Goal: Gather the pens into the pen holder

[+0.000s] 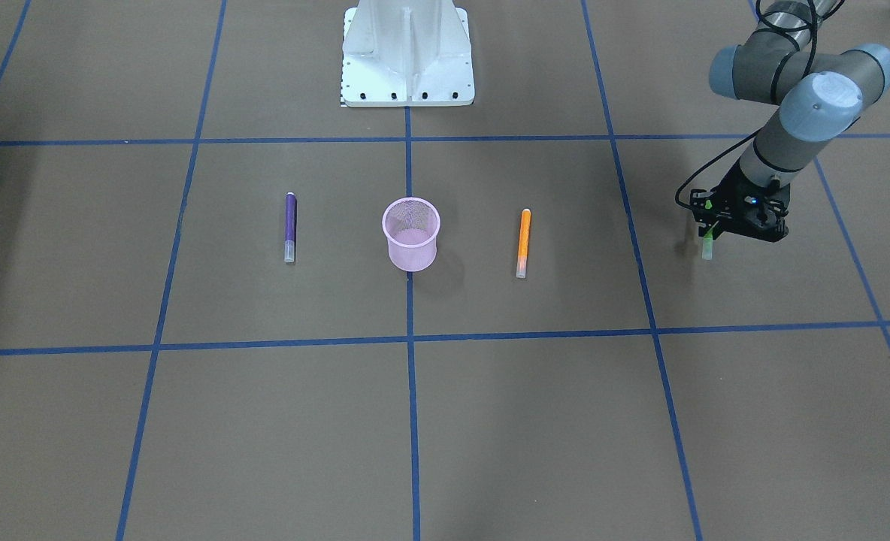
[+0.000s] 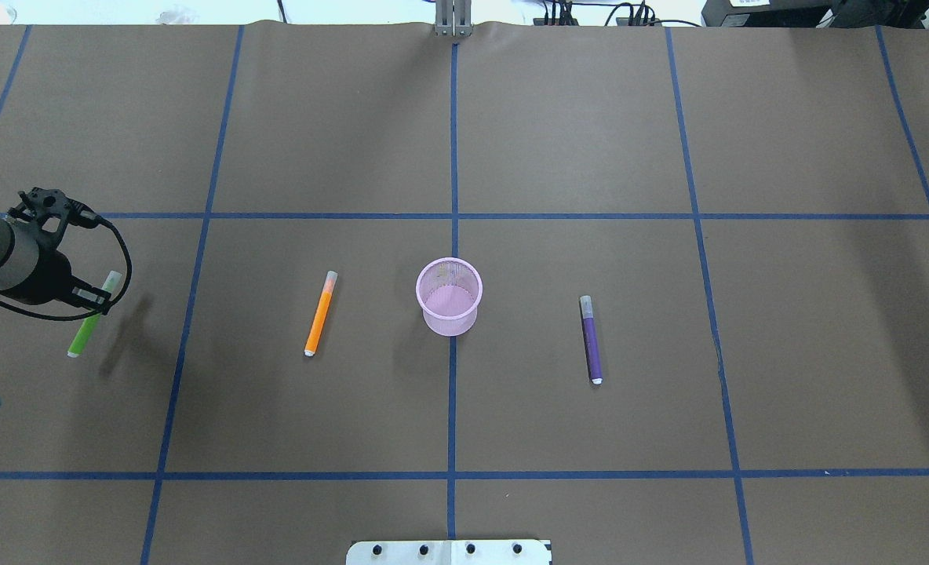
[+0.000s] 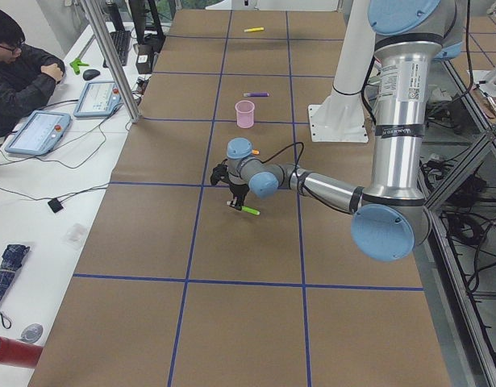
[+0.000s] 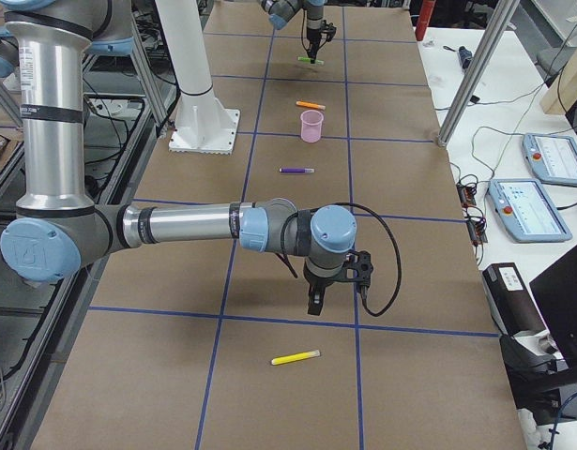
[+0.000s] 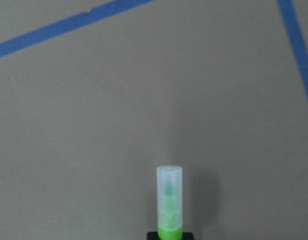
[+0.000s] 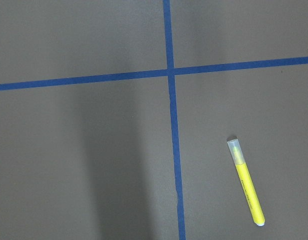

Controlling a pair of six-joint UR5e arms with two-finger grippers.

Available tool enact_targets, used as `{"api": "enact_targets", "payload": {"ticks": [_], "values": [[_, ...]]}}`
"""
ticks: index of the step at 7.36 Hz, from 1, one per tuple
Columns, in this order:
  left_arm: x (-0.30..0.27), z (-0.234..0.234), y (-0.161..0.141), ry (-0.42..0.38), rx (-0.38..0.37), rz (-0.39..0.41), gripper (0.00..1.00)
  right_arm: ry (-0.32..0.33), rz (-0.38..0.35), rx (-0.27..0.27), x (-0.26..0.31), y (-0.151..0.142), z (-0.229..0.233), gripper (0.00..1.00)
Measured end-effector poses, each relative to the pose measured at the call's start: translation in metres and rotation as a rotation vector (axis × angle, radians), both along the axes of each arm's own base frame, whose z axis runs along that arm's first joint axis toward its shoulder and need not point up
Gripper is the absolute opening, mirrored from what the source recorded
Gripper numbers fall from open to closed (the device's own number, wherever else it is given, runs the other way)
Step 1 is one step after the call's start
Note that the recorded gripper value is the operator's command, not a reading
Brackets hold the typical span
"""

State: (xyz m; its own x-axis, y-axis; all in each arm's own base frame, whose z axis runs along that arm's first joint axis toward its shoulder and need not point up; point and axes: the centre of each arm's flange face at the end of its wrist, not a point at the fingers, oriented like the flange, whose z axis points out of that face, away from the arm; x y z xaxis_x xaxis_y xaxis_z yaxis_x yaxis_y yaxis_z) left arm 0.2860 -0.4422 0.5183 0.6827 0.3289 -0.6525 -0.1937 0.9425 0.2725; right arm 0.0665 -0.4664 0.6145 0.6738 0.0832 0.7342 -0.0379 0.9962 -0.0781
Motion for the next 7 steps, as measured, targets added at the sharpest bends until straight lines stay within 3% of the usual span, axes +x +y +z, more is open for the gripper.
{"api": "enact_targets", "payload": {"ticks": [3, 5, 7], "values": [[-0.032, -0.039, -0.018, 0.049, 0.055, -0.070, 0.00, 0.006, -0.004, 0.048, -0.002, -0.014, -0.022, 1.00], [-0.035, -0.067, -0.035, 0.082, 0.090, -0.102, 0.00, 0.007, -0.020, -0.001, -0.011, -0.014, 0.013, 1.00], [-0.024, -0.119, -0.056, 0.152, 0.111, -0.160, 0.00, 0.004, -0.034, 0.052, -0.013, -0.006, 0.073, 1.00]]}}
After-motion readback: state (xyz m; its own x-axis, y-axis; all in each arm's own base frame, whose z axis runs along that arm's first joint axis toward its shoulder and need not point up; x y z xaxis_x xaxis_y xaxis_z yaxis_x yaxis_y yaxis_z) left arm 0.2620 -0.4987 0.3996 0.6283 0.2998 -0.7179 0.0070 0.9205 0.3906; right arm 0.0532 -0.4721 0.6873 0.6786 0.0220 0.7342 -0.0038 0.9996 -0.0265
